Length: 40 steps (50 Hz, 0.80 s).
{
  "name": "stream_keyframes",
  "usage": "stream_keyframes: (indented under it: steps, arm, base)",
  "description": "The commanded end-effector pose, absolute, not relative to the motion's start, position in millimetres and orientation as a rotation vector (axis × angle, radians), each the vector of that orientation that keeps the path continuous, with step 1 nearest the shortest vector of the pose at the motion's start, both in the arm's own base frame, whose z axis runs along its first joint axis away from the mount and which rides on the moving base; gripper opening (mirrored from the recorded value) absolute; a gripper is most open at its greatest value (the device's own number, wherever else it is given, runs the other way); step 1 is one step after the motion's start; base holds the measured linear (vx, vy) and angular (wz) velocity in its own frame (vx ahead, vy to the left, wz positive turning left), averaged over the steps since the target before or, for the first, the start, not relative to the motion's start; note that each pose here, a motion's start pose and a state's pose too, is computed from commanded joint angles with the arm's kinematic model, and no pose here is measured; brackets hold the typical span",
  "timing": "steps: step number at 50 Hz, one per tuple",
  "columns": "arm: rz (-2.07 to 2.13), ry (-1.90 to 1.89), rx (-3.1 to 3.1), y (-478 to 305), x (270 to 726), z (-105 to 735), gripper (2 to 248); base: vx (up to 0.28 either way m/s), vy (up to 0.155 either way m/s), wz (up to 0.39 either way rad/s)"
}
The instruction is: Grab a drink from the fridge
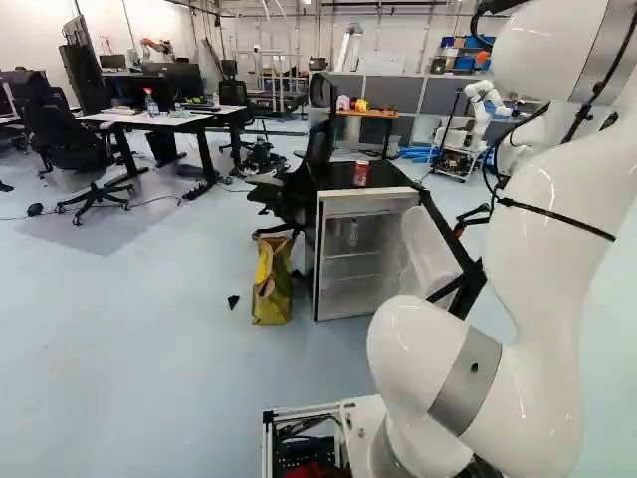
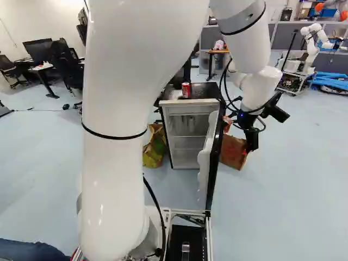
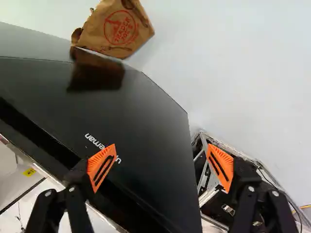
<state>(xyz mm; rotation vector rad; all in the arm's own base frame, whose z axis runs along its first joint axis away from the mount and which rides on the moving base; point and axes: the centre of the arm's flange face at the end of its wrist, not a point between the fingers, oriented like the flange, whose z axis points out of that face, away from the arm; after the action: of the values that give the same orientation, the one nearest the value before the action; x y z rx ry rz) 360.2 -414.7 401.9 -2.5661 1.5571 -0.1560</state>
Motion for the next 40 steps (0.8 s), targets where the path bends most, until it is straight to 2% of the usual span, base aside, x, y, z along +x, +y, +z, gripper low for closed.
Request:
stream_keyframes:
  steps: [40]
  arm:
    - [-0.071, 1.423, -2.656, -348.3, 351.2, 399.9, 247]
  base:
    - [0.000, 0.000, 0.000]
